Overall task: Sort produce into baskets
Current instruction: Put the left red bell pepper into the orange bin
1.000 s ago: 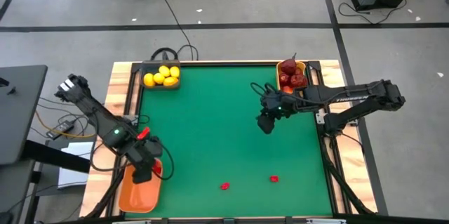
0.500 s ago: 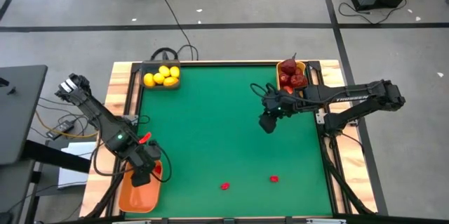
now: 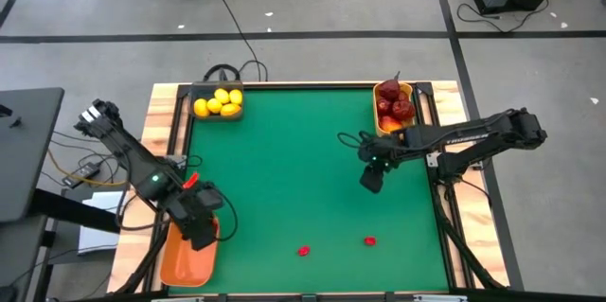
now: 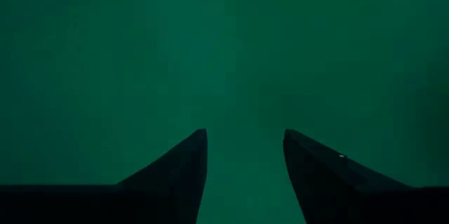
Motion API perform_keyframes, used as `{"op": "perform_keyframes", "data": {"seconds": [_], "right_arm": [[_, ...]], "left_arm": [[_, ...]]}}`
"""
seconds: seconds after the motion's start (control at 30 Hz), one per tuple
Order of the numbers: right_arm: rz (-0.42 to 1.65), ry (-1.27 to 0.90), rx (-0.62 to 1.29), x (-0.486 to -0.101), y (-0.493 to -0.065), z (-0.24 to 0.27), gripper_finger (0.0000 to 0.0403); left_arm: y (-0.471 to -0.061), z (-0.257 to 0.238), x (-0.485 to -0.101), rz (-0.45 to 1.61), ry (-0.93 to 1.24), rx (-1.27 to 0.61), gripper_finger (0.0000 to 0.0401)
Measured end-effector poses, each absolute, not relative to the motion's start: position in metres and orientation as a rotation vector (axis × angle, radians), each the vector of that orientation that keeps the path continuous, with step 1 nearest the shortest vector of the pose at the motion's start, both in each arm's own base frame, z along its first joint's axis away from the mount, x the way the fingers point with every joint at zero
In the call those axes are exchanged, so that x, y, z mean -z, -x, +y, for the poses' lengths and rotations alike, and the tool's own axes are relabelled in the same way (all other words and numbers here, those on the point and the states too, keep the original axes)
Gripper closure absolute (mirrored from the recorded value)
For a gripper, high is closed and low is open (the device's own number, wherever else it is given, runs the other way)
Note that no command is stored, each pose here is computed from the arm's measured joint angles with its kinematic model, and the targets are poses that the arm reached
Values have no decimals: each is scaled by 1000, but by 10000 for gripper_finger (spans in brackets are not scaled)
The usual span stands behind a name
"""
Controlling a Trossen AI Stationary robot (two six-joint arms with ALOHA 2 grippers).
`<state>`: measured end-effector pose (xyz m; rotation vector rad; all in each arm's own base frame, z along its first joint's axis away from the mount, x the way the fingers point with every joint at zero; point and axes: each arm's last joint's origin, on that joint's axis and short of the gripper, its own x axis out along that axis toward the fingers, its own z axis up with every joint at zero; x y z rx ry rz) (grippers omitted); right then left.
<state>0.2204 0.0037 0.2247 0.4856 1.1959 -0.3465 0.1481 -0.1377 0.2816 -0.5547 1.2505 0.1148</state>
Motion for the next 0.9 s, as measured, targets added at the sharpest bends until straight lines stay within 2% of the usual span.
{"op": "perform_keyframes", "data": {"seconds": [0.13,0.53,0.73,0.9], "right_arm": [[1198,-526,320,-216,-219,7,204],[1253,-440,208,-212,-215,26,204],[1268,-527,124,-215,-213,40,204],[1290,-465,93,-220,-201,53,204]], "left_arm": [[-161,-138,-289,1056,575,-138,213],[-245,-128,-269,826,452,-85,213],[-291,-108,-255,688,407,-99,213],[-320,-95,-253,560,409,-13,213]]}}
